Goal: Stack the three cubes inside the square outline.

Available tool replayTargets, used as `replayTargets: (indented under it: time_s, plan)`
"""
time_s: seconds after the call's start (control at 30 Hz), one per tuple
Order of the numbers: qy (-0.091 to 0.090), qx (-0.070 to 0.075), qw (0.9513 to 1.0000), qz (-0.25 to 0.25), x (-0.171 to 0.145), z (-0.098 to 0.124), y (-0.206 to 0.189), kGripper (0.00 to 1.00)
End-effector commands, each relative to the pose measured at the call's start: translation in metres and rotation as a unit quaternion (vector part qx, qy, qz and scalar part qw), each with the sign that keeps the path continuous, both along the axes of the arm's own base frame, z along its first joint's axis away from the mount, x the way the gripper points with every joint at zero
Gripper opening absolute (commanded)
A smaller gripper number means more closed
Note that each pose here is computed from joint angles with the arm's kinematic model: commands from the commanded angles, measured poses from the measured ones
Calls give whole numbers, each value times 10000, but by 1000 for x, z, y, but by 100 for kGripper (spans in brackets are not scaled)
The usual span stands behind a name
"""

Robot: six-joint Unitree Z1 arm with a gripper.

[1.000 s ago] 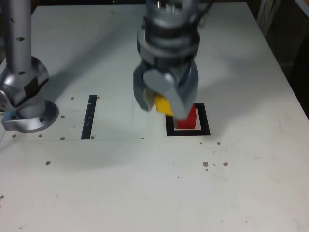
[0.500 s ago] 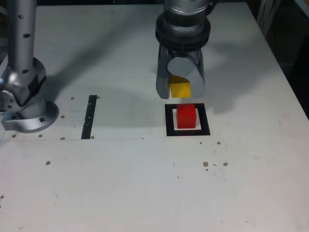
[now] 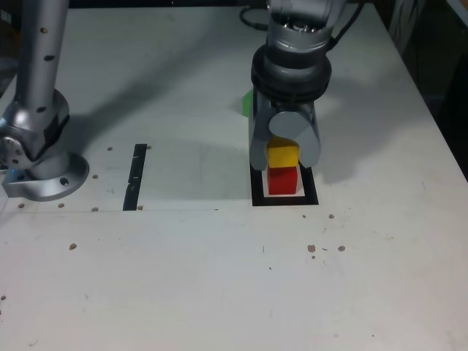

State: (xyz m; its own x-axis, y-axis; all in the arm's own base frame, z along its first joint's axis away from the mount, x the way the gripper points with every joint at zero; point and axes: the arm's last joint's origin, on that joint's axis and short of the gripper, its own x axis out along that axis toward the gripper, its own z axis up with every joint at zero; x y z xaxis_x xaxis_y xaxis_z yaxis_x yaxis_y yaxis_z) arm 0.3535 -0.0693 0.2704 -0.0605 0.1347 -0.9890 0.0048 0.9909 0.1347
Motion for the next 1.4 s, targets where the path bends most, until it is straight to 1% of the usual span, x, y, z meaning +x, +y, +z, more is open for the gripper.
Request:
replayTargets:
  time_s: [0.0,0.2,0.3,0.5,0.73,1.17,1.27,1.33,1.37]
  plan:
    - [44,3,10000,52,1,-5,3,19]
    - [96,7,9999,138,1,-13,12,19]
    - [106,-15,9998,153,0,-15,14,19]
    - [72,-97,9998,138,1,-16,13,19]
    - [18,-114,9999,96,2,-12,10,19]
    - [93,-171,9998,64,3,-18,6,20]
    - [111,-174,9998,66,3,-19,6,23]
    - [119,-176,9998,65,4,-20,6,28]
    - [121,-178,9997,63,4,-20,6,32]
